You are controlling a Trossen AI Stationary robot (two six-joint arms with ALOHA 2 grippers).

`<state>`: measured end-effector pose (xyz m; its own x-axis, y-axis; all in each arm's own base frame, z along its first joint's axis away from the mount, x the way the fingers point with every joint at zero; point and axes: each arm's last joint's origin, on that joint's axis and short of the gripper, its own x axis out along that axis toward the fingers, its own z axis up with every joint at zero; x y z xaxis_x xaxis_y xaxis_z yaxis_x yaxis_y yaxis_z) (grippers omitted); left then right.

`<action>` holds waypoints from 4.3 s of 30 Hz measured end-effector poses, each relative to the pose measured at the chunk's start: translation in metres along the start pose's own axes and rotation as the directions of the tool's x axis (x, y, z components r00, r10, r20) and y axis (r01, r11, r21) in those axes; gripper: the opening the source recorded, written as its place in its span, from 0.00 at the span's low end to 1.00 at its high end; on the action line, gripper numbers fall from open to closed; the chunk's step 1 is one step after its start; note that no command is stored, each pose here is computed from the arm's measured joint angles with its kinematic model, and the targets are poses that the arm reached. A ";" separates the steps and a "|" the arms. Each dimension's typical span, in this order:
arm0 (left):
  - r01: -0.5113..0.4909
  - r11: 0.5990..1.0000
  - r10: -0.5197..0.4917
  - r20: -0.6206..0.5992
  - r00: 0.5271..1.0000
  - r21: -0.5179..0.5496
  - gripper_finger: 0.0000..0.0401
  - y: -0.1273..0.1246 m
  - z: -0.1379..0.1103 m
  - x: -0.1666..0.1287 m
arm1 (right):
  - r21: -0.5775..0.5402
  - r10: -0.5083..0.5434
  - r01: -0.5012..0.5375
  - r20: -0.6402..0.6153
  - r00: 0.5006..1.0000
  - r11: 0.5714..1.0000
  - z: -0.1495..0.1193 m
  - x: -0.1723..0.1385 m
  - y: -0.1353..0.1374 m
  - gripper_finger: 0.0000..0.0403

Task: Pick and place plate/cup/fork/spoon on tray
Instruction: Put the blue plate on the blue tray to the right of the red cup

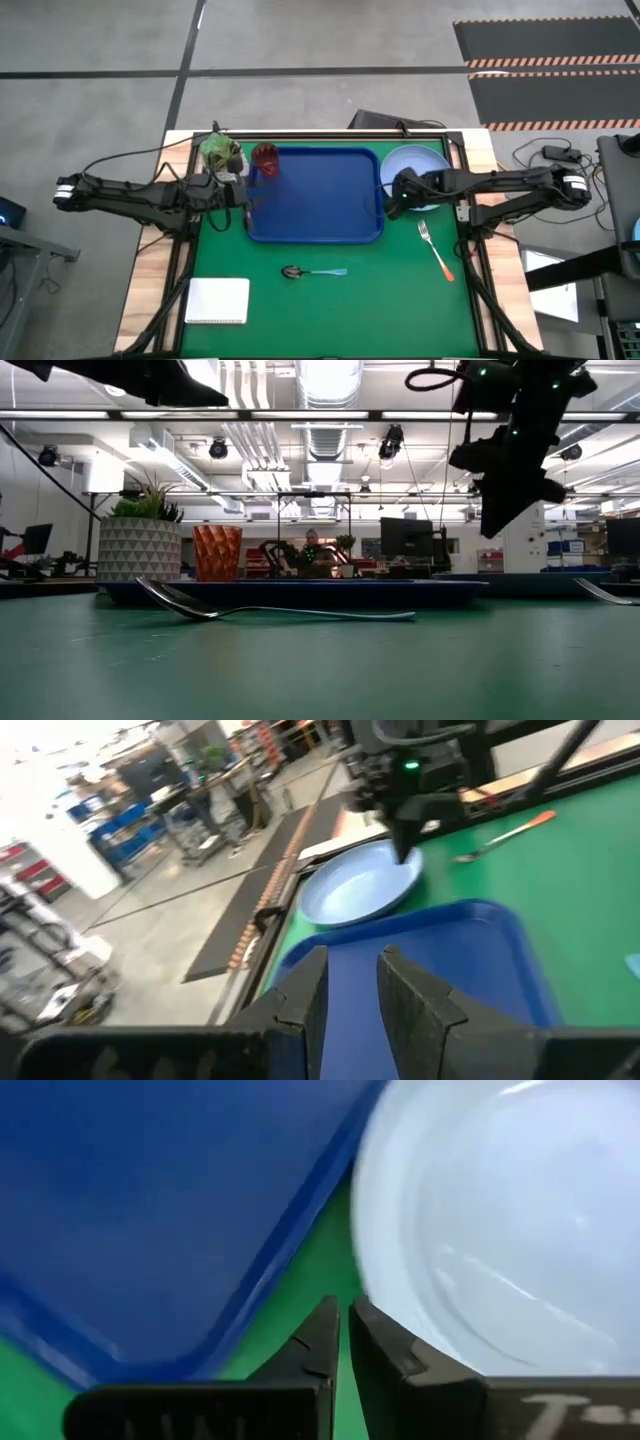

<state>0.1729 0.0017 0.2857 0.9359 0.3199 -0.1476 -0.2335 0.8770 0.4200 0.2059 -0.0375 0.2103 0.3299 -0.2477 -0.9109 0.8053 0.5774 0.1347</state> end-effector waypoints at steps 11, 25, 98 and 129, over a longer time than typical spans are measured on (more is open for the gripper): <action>-0.047 0.999 0.047 -0.021 0.999 -0.002 0.18 0.000 -0.001 0.002 | -0.334 -0.004 -0.015 -0.057 0.998 0.943 0.001 0.019 0.007 0.06; -0.046 0.999 0.046 -0.025 0.999 -0.003 0.18 0.000 -0.001 0.003 | -0.601 -0.080 0.099 0.059 0.995 0.793 -0.002 0.030 0.002 0.40; -0.046 0.999 0.046 -0.023 0.999 0.006 0.18 0.000 -0.001 0.003 | -0.677 0.102 0.139 0.304 0.947 0.723 0.042 0.005 0.078 0.03; -0.048 0.999 0.049 -0.017 0.999 0.017 0.18 -0.001 -0.002 0.004 | -0.857 0.133 0.088 0.179 0.975 0.508 0.058 0.088 0.174 0.03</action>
<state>0.1758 0.0029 0.2827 0.9188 0.3682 -0.1423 -0.2739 0.8542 0.4419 0.4036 -0.0044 0.1765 0.5169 -0.3036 -0.8004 0.0163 0.9383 -0.3453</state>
